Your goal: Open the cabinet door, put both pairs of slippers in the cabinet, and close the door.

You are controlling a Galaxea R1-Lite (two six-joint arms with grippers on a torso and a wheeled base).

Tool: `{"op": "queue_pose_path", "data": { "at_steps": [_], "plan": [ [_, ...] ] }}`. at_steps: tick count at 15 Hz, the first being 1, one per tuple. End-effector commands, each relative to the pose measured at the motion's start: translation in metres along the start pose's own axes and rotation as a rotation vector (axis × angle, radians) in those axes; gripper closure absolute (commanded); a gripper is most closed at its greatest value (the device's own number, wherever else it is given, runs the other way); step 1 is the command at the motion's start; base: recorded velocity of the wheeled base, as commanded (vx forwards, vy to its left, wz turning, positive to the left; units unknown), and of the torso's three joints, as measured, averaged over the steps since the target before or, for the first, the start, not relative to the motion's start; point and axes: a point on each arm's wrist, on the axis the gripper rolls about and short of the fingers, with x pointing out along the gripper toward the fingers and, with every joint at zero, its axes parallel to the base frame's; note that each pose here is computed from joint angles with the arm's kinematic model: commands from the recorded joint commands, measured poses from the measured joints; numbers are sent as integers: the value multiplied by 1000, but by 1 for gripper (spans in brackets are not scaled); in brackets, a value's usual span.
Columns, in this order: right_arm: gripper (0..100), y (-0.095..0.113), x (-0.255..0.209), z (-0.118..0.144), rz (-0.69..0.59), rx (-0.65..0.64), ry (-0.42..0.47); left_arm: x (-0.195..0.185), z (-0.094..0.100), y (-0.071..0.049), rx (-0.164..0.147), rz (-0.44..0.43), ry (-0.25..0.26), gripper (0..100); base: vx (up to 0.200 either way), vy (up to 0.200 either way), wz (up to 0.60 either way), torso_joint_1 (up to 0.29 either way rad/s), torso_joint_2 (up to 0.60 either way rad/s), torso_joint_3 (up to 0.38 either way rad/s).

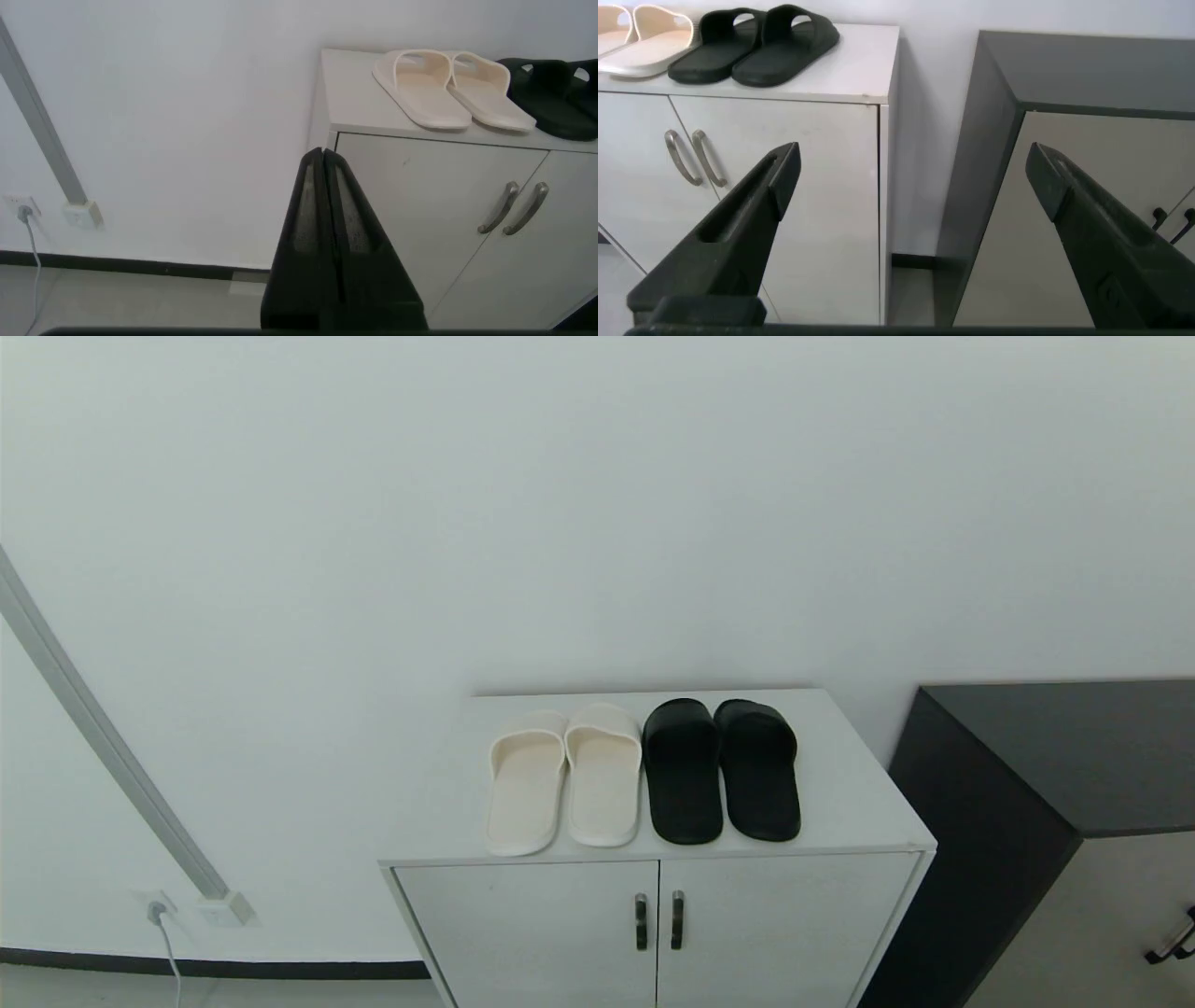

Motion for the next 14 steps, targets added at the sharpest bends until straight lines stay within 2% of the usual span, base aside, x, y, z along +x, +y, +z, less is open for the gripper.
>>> {"op": "queue_pose_path", "data": {
  "at_steps": [1, 11, 14],
  "plan": [
    [0, 0, 0, 0, 0, 0, -1, 0, 0, 0, -1, 0, 0, 100, 0, 0, 0, 0, 0, 0],
    [0, 0, 0, 0, 6, -3, -1, 0, 0, 0, 2, -1, 0, 100, 0, 0, 0, 0, 0, 0],
    [0, 0, 0, 0, 1, -39, -7, 0, 0, 0, 2, -1, 0, 100, 0, 0, 0, 0, 0, 0]
  ]
}}
